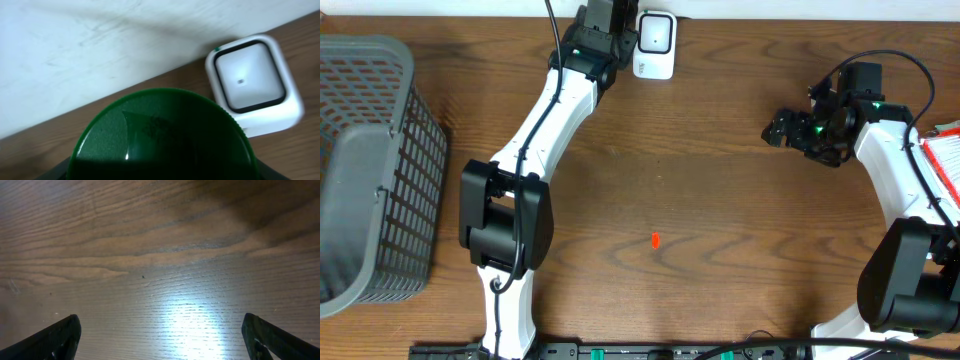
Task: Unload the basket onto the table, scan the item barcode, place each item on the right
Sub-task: 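Carry the jar with the left gripper to the scanner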
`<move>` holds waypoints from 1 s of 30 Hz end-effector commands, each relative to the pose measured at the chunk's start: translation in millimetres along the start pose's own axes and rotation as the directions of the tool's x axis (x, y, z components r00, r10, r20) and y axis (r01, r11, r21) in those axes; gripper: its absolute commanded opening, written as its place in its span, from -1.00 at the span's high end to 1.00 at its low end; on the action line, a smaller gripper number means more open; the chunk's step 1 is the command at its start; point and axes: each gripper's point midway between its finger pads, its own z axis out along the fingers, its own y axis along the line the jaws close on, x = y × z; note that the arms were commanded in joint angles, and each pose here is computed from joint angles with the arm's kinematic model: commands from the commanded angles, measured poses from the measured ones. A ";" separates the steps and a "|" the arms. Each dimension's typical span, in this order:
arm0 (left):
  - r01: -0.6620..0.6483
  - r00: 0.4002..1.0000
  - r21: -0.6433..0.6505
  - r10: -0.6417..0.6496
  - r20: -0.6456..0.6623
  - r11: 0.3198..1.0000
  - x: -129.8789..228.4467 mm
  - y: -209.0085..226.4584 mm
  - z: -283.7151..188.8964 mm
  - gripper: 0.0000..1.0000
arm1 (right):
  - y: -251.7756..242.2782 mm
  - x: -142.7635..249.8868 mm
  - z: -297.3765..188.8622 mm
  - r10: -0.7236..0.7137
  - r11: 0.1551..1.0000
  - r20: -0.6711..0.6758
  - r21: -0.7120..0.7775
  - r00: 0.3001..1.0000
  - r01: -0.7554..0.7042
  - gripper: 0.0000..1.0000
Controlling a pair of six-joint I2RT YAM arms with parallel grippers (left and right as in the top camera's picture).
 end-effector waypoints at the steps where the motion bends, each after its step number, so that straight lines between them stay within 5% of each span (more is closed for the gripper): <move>1: -0.072 0.997 -0.088 0.072 -0.002 0.993 -7.9 16.8 0.5 0.18 | -3.7 -1.0 1.5 -0.010 1.000 0.002 0.008 1.000 0.010 -0.99; 6: -0.074 0.997 -0.109 0.075 0.008 0.991 -11.2 15.4 1.5 0.60 | -3.1 -3.8 1.7 -0.014 1.000 0.013 0.005 1.000 0.014 -0.98; 30: -0.053 0.986 -0.103 0.068 0.150 0.993 -47.9 -9.0 -1.9 0.46 | -2.8 -3.3 1.8 -0.014 1.000 0.011 0.005 1.000 0.014 -0.99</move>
